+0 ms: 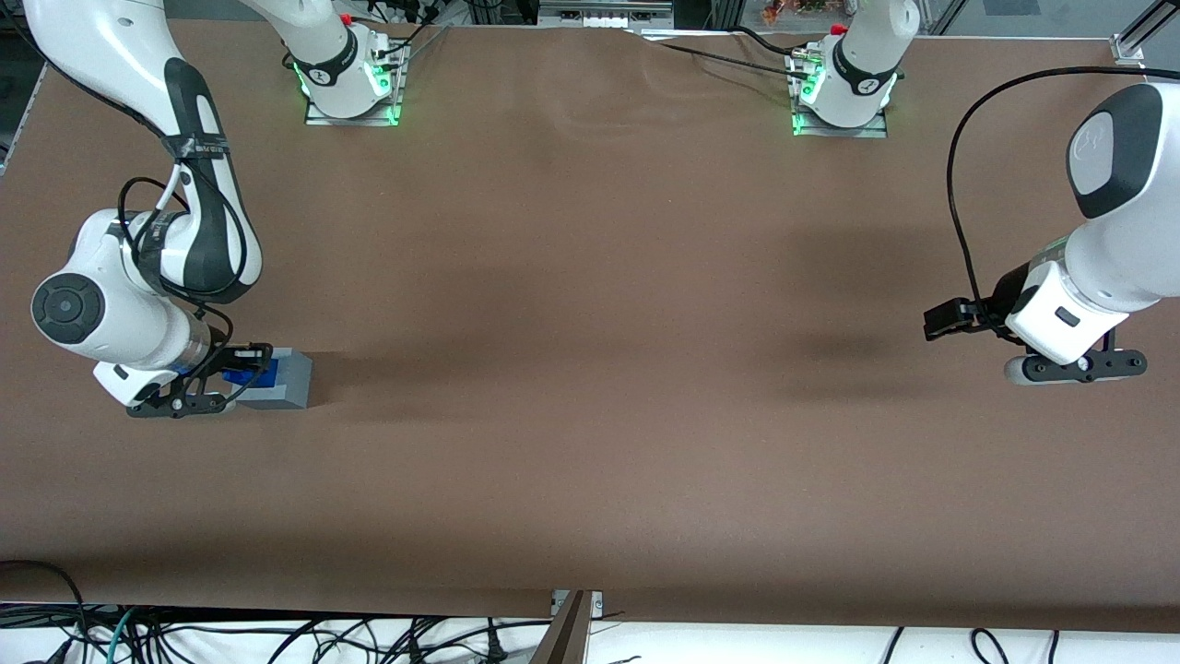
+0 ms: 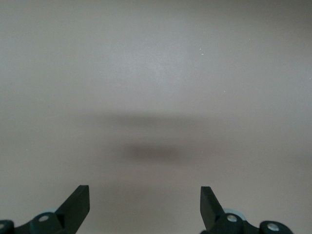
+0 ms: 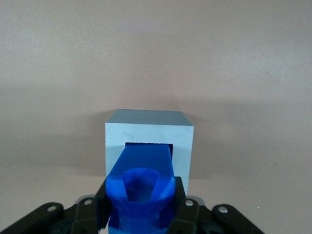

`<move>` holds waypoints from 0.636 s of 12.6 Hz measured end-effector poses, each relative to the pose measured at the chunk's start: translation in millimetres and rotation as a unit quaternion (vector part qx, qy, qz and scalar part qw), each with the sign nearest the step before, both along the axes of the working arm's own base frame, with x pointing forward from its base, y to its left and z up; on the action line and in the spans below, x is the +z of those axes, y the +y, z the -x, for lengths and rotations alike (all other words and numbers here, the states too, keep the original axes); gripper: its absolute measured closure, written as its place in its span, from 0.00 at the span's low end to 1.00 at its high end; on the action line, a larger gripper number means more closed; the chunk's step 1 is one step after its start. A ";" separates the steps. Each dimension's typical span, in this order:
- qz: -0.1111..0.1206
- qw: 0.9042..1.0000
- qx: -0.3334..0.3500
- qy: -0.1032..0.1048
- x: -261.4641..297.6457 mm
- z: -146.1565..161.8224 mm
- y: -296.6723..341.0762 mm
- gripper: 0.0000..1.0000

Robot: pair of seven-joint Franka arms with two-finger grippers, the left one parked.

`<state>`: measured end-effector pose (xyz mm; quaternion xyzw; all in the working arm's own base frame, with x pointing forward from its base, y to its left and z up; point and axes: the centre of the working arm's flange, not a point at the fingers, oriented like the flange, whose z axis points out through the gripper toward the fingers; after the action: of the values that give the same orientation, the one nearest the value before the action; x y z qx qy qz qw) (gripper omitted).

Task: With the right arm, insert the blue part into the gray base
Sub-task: 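Lower and press the blue part down into the gray base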

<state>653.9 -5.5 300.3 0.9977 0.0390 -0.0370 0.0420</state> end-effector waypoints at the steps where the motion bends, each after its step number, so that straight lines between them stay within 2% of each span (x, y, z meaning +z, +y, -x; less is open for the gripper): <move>1: 0.000 1.000 0.000 0.001 -1.2 0.0 0.0 0.50; 7: 0.000 1.000 0.001 -0.001 -0.9 -0.6 0.0 0.49; 8: 0.000 1.000 0.001 -0.002 -0.2 -0.8 0.1 0.44</move>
<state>654.7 -5.4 300.1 0.9977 0.0398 -0.0352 0.0417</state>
